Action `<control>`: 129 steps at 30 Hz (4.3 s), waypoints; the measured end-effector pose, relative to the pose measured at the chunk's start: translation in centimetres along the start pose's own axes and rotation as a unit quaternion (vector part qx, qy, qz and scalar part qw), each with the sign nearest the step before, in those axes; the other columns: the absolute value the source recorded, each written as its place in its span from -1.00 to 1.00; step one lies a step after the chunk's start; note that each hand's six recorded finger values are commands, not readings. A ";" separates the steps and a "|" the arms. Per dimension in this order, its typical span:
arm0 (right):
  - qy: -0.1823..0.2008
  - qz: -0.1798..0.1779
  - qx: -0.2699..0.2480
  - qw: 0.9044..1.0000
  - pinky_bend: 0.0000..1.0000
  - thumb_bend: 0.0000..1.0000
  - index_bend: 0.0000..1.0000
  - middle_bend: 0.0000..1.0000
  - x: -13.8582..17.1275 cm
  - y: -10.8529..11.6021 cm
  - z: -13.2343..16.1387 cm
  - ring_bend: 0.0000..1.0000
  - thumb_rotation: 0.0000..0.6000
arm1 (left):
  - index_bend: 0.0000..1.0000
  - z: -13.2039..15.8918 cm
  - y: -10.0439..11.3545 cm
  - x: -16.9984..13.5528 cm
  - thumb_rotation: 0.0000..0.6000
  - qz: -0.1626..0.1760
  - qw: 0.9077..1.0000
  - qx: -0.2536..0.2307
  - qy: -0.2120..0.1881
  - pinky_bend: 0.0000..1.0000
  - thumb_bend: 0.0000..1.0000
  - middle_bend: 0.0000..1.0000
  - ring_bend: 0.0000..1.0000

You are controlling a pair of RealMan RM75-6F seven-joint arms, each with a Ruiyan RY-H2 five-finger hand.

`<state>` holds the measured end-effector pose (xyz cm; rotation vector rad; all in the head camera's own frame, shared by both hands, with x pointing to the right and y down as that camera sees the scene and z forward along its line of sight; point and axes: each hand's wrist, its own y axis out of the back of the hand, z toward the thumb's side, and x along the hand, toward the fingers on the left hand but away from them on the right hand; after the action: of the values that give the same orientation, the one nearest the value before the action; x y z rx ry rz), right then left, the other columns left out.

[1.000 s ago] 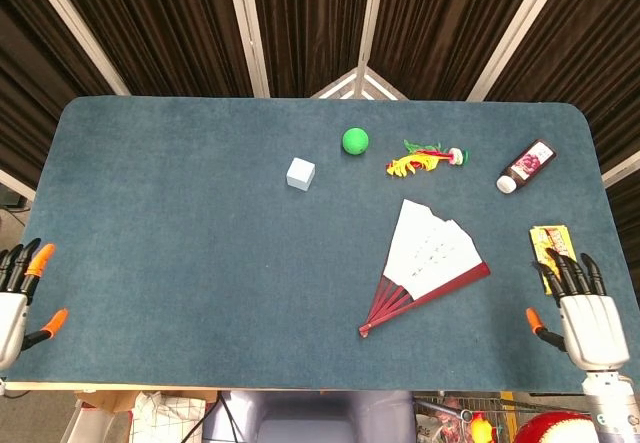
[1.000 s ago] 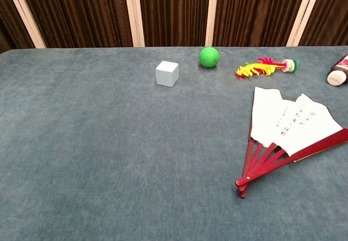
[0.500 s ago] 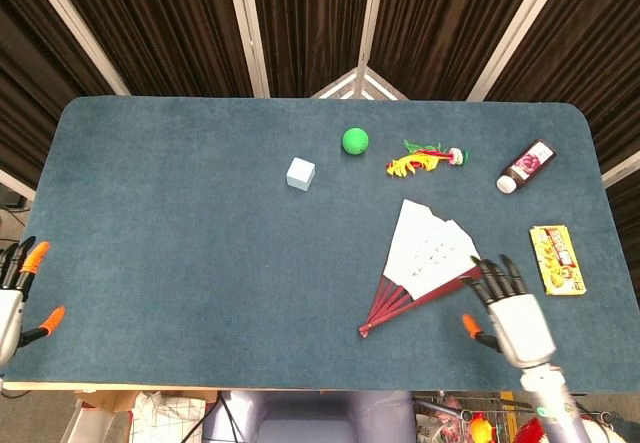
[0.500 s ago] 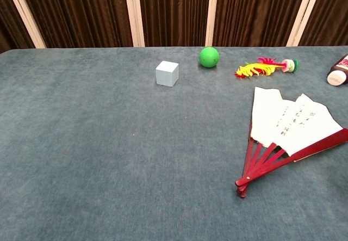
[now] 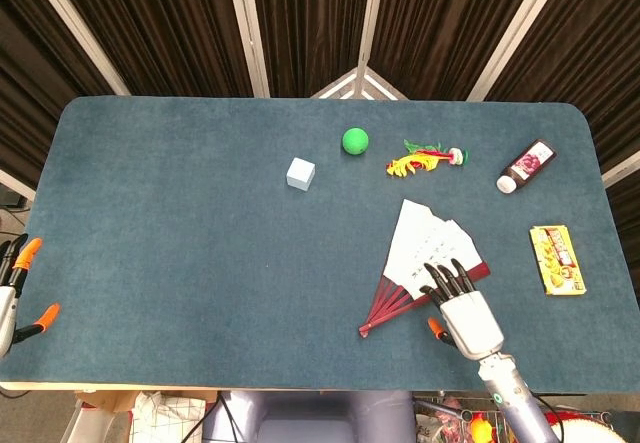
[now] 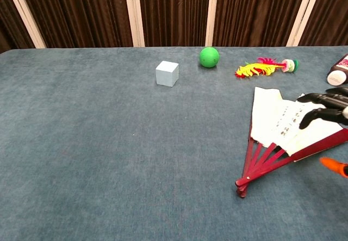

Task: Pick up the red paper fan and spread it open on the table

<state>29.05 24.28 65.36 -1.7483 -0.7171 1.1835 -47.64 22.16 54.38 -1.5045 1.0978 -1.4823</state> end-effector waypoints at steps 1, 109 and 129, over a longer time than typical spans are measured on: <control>-0.001 0.000 0.000 1.000 -0.98 -0.30 -0.31 -0.77 -0.3 0.0 0.0 -0.74 1.00 | -0.91 0.0 0.0 0.0 1.00 0.000 1.000 0.000 0.001 -1.00 -0.33 -1.00 -1.00; -0.007 0.035 0.003 0.999 -0.87 -0.30 0.67 -0.65 -5.7 -4.4 -2.0 -0.59 1.00 | -0.87 0.6 -0.7 0.0 1.00 -0.007 1.000 0.007 0.005 -1.00 -0.33 -1.00 -1.00; 0.038 -0.015 -0.027 0.999 -0.87 -0.30 0.70 -0.65 -5.3 1.2 -2.3 -0.58 1.00 | -0.86 1.0 -1.0 -0.1 1.00 -0.014 1.000 0.008 -0.002 -1.00 -0.33 -1.00 -1.00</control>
<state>29.11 18.56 66.89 -1.8110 -0.7336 1.0793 -46.53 22.52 55.24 -1.5175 1.0636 -1.5024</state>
